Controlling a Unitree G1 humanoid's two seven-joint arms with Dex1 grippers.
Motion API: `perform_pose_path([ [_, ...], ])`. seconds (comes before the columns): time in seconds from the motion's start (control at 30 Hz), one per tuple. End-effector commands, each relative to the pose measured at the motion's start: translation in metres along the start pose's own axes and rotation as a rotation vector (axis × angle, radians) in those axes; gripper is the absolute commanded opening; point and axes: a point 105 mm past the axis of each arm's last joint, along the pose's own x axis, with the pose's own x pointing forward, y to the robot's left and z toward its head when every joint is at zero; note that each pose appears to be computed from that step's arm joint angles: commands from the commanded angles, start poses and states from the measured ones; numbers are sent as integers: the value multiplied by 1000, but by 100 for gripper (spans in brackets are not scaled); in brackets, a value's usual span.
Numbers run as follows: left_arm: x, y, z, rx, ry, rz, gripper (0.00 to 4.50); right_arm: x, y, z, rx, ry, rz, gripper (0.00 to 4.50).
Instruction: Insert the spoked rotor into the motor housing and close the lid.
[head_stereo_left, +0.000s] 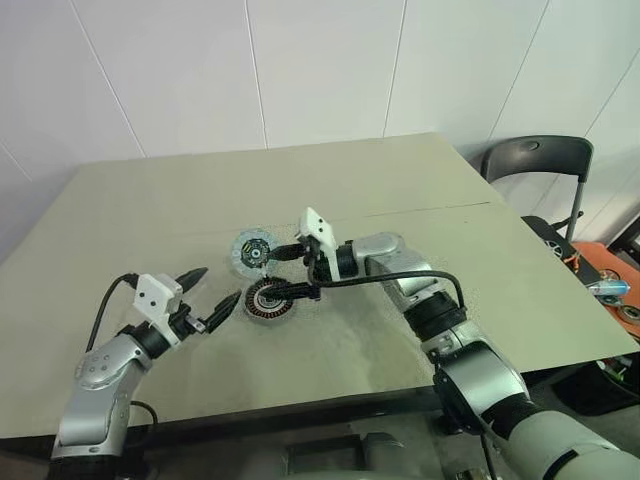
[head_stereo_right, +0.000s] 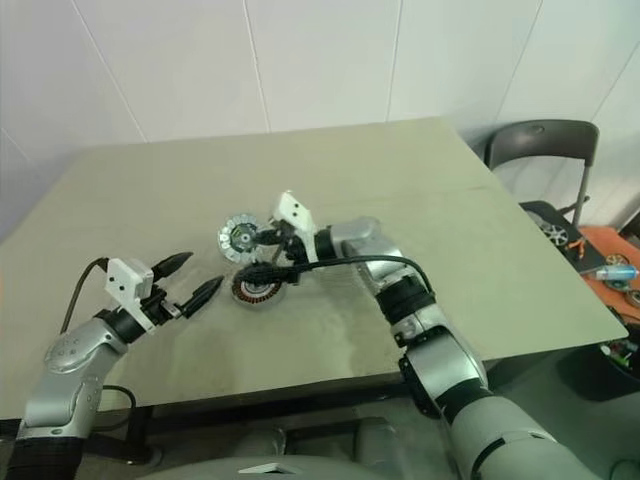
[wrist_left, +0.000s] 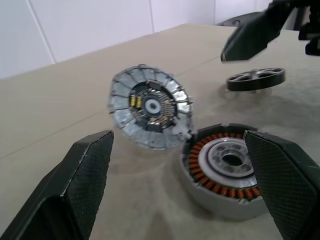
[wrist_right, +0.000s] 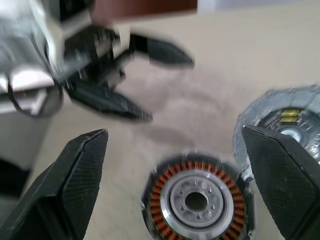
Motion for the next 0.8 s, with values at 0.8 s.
perform_pose_path([
  [0.8,-12,10,0,48,-33,48,444,25,1,-37,-226,383,58,450],
])
